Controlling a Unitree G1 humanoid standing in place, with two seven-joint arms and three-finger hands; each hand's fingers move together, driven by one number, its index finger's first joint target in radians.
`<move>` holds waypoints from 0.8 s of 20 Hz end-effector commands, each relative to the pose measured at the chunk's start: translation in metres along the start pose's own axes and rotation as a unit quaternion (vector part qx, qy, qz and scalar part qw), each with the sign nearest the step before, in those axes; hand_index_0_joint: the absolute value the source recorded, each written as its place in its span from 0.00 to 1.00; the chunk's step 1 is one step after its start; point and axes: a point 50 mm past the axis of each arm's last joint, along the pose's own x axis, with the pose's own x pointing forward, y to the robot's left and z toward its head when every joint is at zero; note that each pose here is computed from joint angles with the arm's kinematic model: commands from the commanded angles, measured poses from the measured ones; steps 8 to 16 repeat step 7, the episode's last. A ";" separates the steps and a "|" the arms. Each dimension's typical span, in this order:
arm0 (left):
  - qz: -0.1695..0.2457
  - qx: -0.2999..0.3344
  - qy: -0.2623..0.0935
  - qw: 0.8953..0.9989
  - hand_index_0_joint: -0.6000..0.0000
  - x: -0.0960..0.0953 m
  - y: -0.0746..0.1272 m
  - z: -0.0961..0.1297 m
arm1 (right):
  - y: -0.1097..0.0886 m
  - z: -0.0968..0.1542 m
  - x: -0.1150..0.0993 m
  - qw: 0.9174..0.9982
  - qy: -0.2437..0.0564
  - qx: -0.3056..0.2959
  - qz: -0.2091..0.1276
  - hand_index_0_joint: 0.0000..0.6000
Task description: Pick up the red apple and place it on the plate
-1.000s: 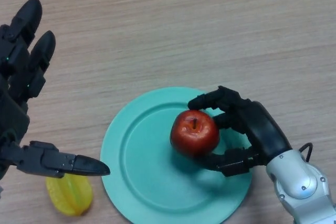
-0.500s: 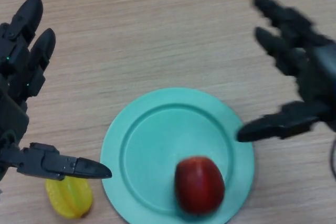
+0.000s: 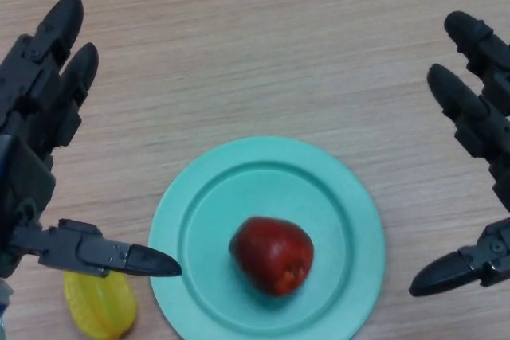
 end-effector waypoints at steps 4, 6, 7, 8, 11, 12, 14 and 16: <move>0.021 0.051 -0.093 0.994 1.00 0.003 0.012 0.022 | 0.000 0.025 -0.003 0.996 -0.083 -0.008 0.023 0.00; 0.021 0.058 -0.092 0.994 1.00 0.004 0.008 0.022 | 0.002 0.022 -0.002 0.996 -0.083 -0.018 0.032 0.00; 0.022 0.057 -0.093 0.994 1.00 0.004 0.008 0.021 | 0.003 0.021 -0.002 0.996 -0.083 -0.022 0.036 0.00; 0.022 0.057 -0.093 0.994 1.00 0.004 0.008 0.021 | 0.003 0.021 -0.002 0.996 -0.083 -0.022 0.036 0.00; 0.022 0.057 -0.093 0.994 1.00 0.004 0.008 0.021 | 0.003 0.021 -0.002 0.996 -0.083 -0.022 0.036 0.00; 0.022 0.057 -0.093 0.994 1.00 0.004 0.008 0.021 | 0.003 0.021 -0.002 0.996 -0.083 -0.022 0.036 0.00; 0.022 0.057 -0.093 0.994 1.00 0.004 0.008 0.021 | 0.003 0.021 -0.002 0.996 -0.083 -0.022 0.036 0.00; 0.022 0.057 -0.093 0.994 1.00 0.004 0.008 0.021 | 0.003 0.021 -0.002 0.996 -0.083 -0.022 0.036 0.00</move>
